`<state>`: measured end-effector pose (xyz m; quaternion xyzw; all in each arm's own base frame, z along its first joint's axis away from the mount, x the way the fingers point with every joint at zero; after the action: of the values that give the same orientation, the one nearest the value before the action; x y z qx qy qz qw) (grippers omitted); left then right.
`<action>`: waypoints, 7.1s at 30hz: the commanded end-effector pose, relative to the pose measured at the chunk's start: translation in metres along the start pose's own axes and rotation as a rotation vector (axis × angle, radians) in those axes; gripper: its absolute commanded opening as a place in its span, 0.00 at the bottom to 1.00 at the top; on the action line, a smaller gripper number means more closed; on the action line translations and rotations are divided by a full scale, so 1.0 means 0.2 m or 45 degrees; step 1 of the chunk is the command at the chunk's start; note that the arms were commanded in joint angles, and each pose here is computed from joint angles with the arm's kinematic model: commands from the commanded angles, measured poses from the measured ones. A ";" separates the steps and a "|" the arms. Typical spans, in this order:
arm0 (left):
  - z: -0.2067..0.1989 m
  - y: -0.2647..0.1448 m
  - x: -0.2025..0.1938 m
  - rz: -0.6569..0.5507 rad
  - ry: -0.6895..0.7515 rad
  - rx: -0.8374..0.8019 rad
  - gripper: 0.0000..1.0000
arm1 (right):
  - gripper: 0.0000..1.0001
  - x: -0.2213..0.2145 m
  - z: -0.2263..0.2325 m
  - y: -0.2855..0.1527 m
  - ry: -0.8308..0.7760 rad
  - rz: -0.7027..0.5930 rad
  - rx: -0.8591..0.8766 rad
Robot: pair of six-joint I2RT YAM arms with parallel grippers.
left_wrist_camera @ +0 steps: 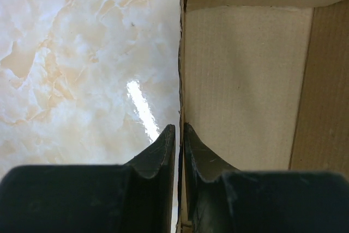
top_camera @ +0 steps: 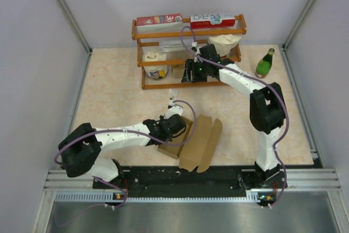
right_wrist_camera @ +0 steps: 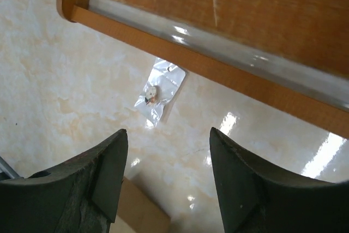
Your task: Fold the paper box
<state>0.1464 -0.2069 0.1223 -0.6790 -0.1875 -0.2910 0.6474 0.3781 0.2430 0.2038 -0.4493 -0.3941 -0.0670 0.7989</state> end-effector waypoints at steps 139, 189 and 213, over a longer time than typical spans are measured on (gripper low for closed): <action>0.17 -0.03 -0.03 -0.039 -0.224 -0.146 0.15 | 0.48 -0.46 0.24 0.37 0.568 -0.073 -0.321; 0.14 -0.02 -0.01 -0.033 -0.251 -0.174 0.15 | 0.00 -0.25 0.33 -0.27 0.201 -0.479 -0.156; 0.11 0.02 -0.02 0.006 -0.298 -0.155 0.13 | 0.54 -0.74 0.56 -0.81 0.115 -0.233 -0.258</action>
<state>0.1416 -0.1756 0.1077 -0.7352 -0.2202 -0.2207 0.6019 0.1457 0.2269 0.2191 -0.4226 -0.4142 -0.1473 0.7925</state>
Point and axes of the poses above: each gripper's point midway between its finger pads, its own y axis out along the fingers, its own z axis along the line the jaws close on, x = y × z, the point moved 10 cm from there along -y, back along the fingers, and after that the axes turned 15 degrees about -y, right-handed, at the moved point
